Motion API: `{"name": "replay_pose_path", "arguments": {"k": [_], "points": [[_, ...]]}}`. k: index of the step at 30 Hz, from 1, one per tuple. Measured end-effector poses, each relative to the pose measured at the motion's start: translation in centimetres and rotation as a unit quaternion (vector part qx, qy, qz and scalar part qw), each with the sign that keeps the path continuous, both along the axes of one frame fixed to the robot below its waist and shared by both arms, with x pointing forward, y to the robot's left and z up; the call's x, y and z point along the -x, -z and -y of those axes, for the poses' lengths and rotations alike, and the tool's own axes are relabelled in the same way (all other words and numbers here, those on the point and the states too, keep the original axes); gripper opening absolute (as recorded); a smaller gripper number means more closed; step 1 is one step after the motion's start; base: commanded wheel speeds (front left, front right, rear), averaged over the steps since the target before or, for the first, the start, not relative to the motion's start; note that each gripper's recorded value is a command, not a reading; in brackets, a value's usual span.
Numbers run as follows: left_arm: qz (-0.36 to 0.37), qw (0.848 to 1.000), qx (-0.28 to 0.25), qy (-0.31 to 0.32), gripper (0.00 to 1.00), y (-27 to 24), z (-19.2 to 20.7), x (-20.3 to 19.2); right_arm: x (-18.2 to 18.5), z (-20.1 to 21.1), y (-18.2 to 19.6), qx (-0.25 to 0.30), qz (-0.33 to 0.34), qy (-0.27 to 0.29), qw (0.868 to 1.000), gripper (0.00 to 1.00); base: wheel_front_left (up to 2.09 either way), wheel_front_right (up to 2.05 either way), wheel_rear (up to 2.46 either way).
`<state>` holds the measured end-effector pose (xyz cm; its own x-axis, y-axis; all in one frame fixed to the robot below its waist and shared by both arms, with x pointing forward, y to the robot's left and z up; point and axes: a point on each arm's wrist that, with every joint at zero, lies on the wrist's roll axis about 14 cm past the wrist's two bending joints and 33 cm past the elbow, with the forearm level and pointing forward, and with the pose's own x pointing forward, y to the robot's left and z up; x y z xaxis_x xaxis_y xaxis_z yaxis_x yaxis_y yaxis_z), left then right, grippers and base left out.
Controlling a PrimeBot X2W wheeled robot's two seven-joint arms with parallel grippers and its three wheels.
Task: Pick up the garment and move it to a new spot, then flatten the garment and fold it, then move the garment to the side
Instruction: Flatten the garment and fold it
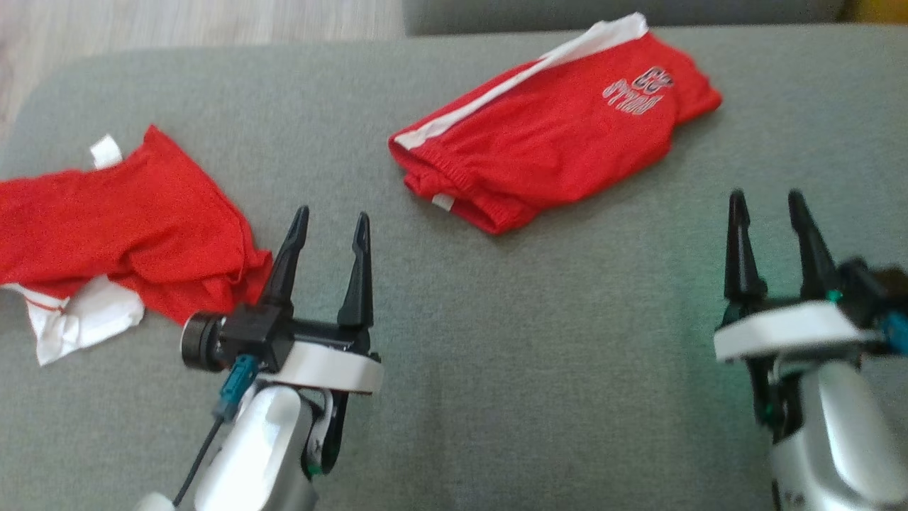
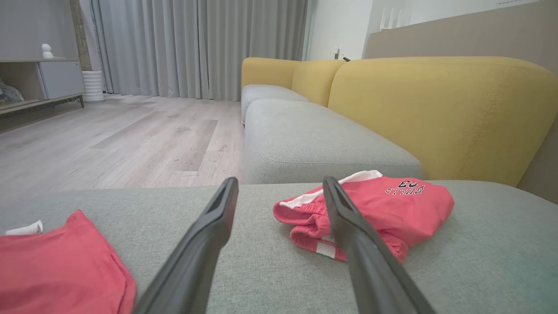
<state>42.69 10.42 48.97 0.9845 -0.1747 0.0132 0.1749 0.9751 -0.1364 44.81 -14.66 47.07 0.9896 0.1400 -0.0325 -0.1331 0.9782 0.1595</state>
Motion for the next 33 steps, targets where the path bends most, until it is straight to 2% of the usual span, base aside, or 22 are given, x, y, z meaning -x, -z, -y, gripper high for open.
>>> {"name": "replay_pose_path", "arguments": {"k": [3, 9, 14, 16, 23, 29, 30, 31, 33], "points": [[-0.003, 1.000, -0.001, 0.002, 1.00, 0.4, 0.0, -0.5, -1.5, -0.2, 0.4, 0.016, -0.012, -0.007, 1.000, 1.00, 0.00, 0.00, 0.00], [-0.009, 1.000, 0.002, 0.004, 1.00, 1.4, -0.2, -3.0, -8.0, 0.4, 1.7, 0.024, -0.057, -0.001, 0.998, 1.00, 0.00, 0.00, 0.00], [-0.027, 1.000, -0.005, -0.004, 1.00, 3.2, -1.3, -4.0, -13.0, 1.1, 4.5, 0.029, -0.124, 0.007, 0.992, 1.00, 0.00, 0.00, 0.00], [-0.034, 0.999, -0.005, -0.011, 1.00, 3.7, -1.9, -4.2, -14.3, 1.3, 5.9, 0.047, -0.151, 0.004, 0.987, 1.00, 0.00, 0.00, 0.00], [-0.051, 0.998, -0.002, -0.026, 1.00, 4.9, -3.0, -4.7, -16.2, -0.1, 11.9, 0.073, -0.243, -0.025, 0.967, 1.00, 0.00, 0.00, 0.00], [-0.061, 0.997, -0.005, -0.039, 1.00, 5.8, -3.7, -5.0, -18.4, -1.4, 12.6, 0.091, -0.254, -0.056, 0.961, 1.00, 0.00, 0.00, 0.00], [-0.062, 0.997, -0.005, -0.039, 1.00, 5.9, -3.7, -5.0, -18.4, -1.7, 12.8, 0.094, -0.258, -0.062, 0.960, 0.68, 0.00, 0.00, 0.00], [-0.062, 0.997, -0.005, -0.039, 1.00, 5.9, -3.7, -5.0, -18.4, -1.8, 12.8, 0.098, -0.260, -0.068, 0.958, 0.00, 0.00, 0.00, 0.00], [-0.061, 0.997, -0.004, -0.040, 1.00, 5.8, -3.5, -5.1, -18.3, -2.0, 12.7, 0.102, -0.263, -0.076, 0.956, 0.00, 0.00, 0.00, 0.00]]}}
